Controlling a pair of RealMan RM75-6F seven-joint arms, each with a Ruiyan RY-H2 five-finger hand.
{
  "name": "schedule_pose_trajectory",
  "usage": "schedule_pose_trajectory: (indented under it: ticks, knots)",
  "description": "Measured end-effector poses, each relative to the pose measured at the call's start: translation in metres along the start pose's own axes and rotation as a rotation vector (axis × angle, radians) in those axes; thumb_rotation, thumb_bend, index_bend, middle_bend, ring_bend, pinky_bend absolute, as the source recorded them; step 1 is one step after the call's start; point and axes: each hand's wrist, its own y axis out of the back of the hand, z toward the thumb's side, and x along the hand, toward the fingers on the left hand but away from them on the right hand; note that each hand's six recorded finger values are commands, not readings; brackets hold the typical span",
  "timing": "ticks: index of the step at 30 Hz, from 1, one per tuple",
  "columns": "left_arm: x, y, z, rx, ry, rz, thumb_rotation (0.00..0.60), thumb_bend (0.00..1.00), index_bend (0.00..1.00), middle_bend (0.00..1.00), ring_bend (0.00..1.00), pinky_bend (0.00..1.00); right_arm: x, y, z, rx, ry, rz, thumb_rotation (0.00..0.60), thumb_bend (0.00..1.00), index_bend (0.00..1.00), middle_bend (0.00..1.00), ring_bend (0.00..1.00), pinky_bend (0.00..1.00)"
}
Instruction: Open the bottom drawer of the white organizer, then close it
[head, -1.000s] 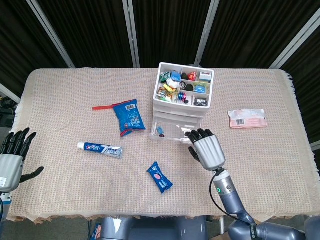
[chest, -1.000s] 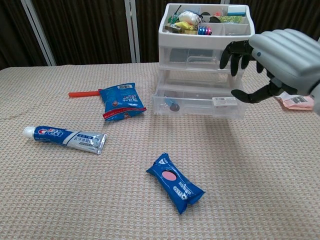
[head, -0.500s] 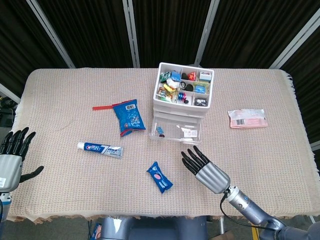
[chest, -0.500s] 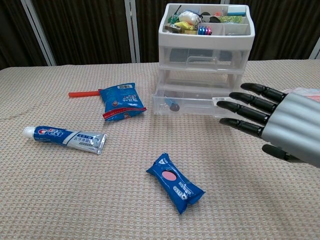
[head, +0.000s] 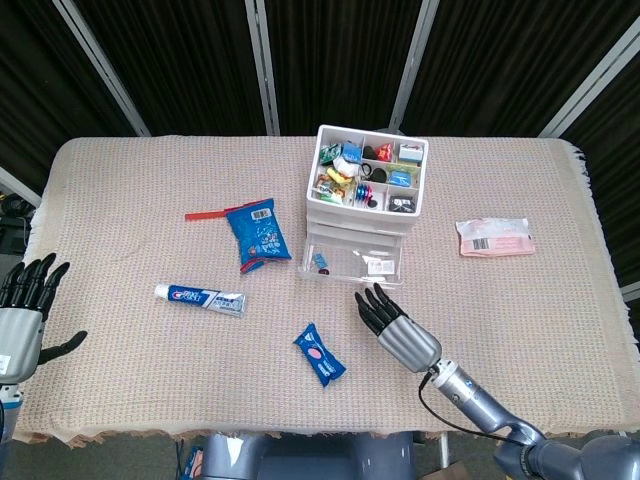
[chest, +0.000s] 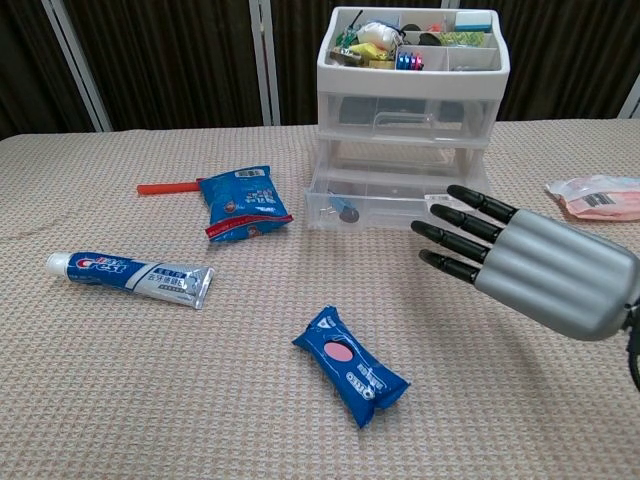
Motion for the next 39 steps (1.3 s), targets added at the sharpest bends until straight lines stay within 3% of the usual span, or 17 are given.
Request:
schedule_pose_trajectory:
  ticks: [12, 39]
  knots:
    - [0.001, -0.001, -0.001, -0.006, 0.006, -0.006, 0.600, 0.12, 0.07, 0.00, 0.00, 0.00, -0.013, -0.012, 0.004, 0.085, -0.022, 0.034, 0.600, 0.28, 0.12, 0.00, 0.00, 0.03]
    - [0.002, -0.001, -0.001, -0.010, 0.014, -0.009, 0.600, 0.12, 0.07, 0.00, 0.00, 0.00, -0.056, -0.031, -0.004, 0.110, -0.112, 0.120, 0.600, 0.28, 0.12, 0.00, 0.00, 0.03]
